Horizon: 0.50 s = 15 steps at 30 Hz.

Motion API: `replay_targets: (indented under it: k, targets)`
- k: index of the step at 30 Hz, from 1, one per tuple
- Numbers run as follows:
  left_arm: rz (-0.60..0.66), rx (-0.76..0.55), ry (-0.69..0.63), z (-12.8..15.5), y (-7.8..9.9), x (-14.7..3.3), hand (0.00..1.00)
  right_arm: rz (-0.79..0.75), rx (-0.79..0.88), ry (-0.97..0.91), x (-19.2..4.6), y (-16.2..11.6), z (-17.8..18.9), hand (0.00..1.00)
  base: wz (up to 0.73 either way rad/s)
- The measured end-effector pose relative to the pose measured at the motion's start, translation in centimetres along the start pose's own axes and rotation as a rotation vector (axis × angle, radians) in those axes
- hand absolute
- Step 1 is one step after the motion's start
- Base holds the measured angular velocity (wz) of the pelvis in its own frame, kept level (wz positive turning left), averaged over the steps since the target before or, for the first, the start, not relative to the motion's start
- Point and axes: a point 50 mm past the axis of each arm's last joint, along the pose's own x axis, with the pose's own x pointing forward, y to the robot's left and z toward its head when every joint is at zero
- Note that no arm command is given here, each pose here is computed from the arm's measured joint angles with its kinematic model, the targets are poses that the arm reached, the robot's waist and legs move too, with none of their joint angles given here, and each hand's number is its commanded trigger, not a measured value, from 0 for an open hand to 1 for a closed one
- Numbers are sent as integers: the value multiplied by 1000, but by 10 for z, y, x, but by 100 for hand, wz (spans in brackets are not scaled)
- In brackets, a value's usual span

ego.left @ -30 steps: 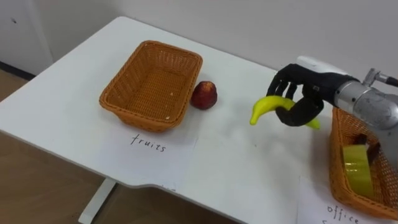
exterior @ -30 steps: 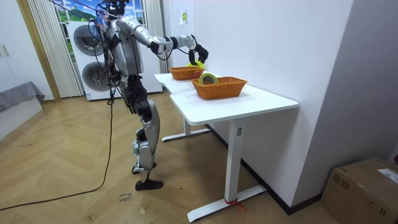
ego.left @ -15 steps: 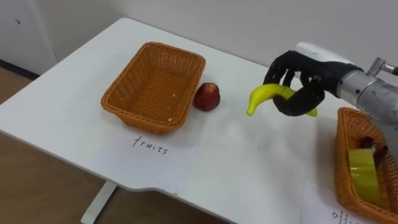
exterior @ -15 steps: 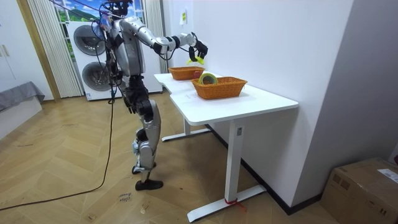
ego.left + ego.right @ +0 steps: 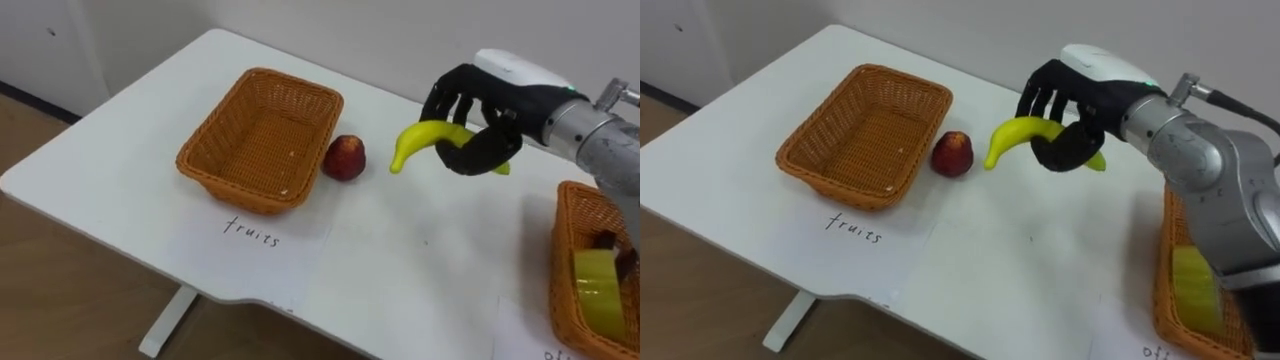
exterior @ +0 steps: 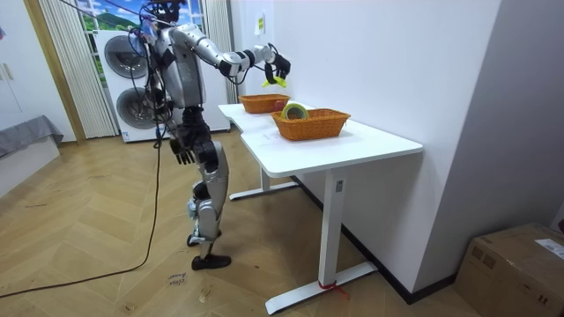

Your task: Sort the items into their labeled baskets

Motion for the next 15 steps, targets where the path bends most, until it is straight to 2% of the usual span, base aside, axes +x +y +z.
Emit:
replay_targets:
  k: [8,15]
  targets:
    - [2,-5,-28,7,-2,0,0,-104,-6,1,0,-5,0,100,9]
    - [-4,-8,-23,8,-4,-1,0,-136,-24,7,5,2,6,100,5]
